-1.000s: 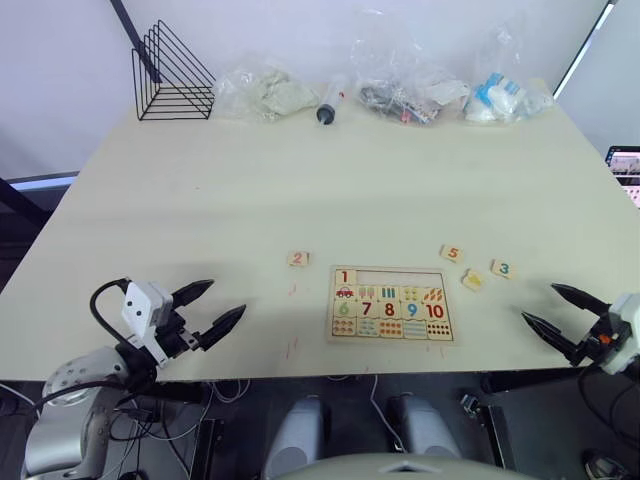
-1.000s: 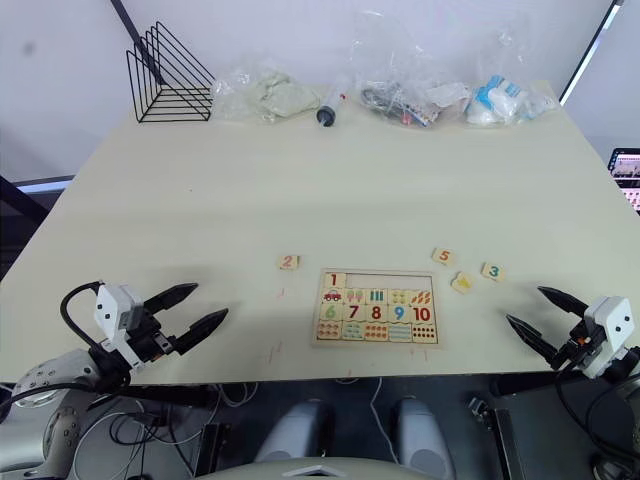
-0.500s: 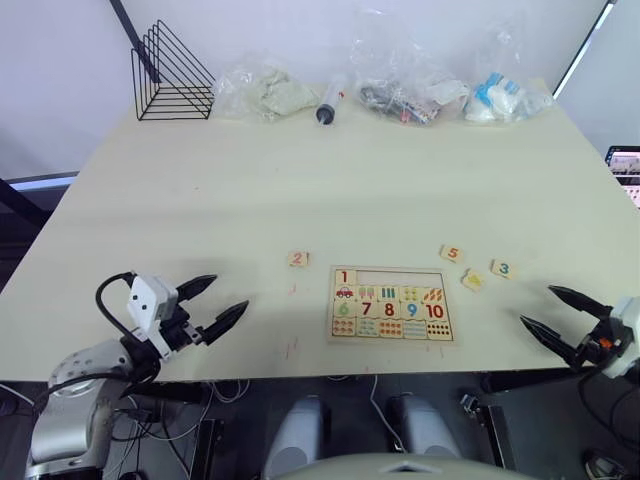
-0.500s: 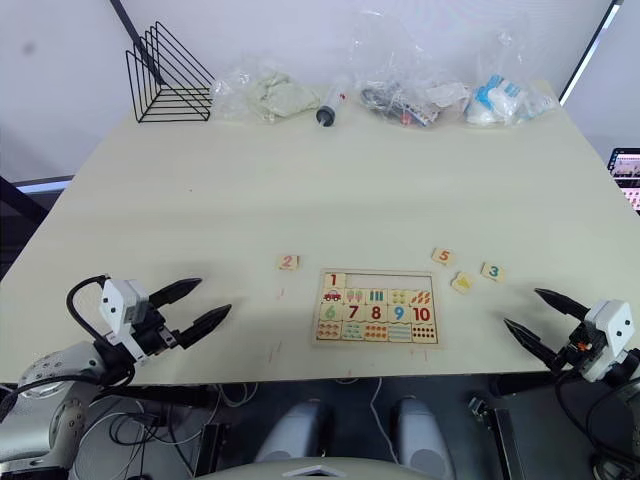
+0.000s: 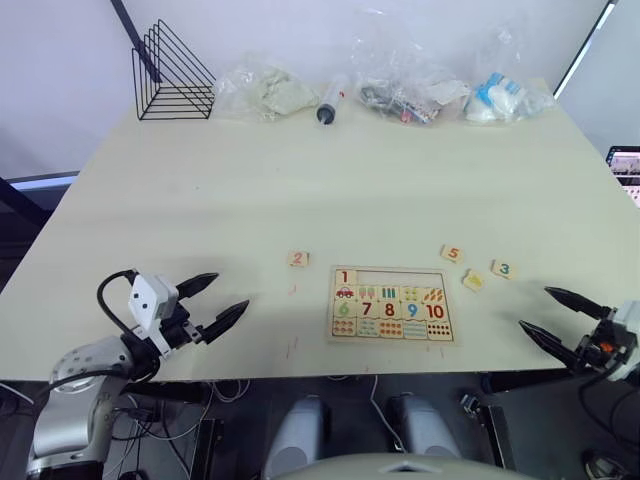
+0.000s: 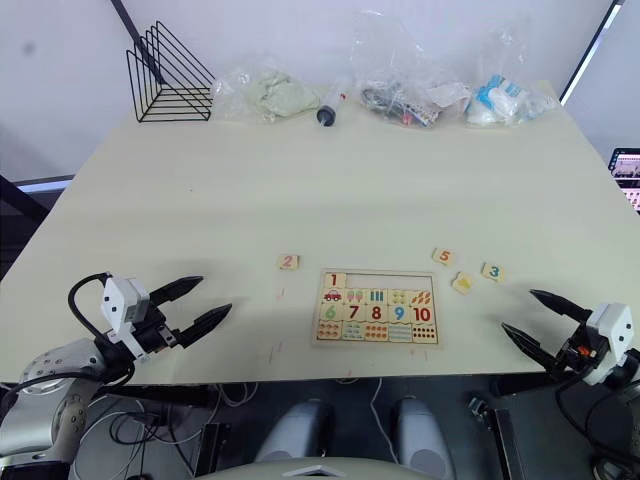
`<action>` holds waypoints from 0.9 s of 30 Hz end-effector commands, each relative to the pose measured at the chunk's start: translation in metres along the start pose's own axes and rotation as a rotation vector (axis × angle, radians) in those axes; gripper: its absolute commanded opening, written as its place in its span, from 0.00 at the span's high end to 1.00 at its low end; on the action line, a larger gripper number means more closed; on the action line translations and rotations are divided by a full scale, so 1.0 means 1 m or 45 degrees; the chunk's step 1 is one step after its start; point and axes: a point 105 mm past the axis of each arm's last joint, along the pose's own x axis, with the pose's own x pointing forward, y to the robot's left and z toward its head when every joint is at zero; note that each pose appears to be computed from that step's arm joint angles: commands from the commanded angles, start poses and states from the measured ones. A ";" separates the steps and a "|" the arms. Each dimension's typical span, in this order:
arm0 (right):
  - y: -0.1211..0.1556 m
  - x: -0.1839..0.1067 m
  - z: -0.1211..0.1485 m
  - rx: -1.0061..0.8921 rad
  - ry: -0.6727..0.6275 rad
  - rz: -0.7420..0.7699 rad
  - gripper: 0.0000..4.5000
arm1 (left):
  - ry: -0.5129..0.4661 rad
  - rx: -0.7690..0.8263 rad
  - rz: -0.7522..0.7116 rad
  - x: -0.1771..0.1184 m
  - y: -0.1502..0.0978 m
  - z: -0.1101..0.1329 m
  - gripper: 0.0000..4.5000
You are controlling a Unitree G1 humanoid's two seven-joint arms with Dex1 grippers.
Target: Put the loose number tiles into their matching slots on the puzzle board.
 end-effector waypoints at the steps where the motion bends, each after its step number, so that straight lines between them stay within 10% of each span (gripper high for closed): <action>1: 0.002 -0.003 0.019 -0.066 -0.095 0.027 0.00 | -0.006 0.100 -0.085 0.004 0.004 0.011 0.01; 27: 0.038 0.011 0.045 -0.070 -0.187 0.261 0.00 | 0.197 0.482 -0.890 0.096 0.026 0.051 0.01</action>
